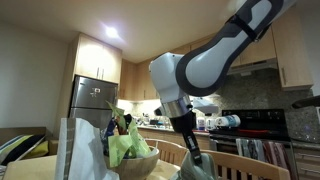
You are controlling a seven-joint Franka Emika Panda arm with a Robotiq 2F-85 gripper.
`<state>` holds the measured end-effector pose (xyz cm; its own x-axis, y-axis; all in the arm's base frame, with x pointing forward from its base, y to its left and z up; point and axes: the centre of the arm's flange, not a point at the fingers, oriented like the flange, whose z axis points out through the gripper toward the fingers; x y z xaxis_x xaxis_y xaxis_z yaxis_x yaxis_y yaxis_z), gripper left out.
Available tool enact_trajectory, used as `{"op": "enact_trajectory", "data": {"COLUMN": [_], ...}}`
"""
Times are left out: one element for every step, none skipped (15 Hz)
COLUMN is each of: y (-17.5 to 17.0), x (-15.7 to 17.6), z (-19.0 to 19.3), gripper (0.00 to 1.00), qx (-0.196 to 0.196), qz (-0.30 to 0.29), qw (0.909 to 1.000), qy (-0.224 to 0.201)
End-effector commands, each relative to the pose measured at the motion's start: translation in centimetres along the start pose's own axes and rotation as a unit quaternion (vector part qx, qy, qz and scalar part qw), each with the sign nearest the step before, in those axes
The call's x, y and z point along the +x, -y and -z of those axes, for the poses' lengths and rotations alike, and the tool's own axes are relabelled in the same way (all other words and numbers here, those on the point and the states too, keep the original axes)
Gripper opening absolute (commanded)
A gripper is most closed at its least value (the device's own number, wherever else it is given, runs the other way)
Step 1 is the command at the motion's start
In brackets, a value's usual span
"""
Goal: Fold up the right end of the cloth
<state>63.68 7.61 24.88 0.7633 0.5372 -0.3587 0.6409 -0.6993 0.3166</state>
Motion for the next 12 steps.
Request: {"op": "enact_trajectory", "data": {"y": [0.6, 0.8, 1.0, 1.3, 1.6, 1.9, 2.0, 2.1, 2.3, 2.3, 2.3, 2.3], "x": [0.3, 0.5, 0.6, 0.8, 1.0, 1.1, 1.2, 1.3, 1.3, 1.4, 1.4, 1.4], "z": [1.0, 1.1, 1.1, 1.1, 1.1, 1.2, 1.1, 1.2, 1.2, 1.3, 1.3, 1.3], "gripper": [0.01, 0.01, 0.01, 0.01, 0.01, 0.28, 0.29, 0.36, 0.43, 0.51, 0.58, 0.65], "qx": [-0.021, -0.022, -0.026, -0.028, -0.035, -0.037, -0.039, -0.041, -0.045, -0.048, -0.050, -0.049], "qz": [0.010, 0.017, 0.021, 0.027, 0.033, 0.040, 0.045, 0.045, 0.051, 0.052, 0.055, 0.057], "qw": [0.9997, 0.9996, 0.9994, 0.9992, 0.9988, 0.9985, 0.9982, 0.9981, 0.9976, 0.9974, 0.9971, 0.9971], "qy": [0.005, 0.005, 0.004, 0.005, 0.005, 0.009, 0.010, 0.012, 0.012, 0.013, 0.015, 0.015]}}
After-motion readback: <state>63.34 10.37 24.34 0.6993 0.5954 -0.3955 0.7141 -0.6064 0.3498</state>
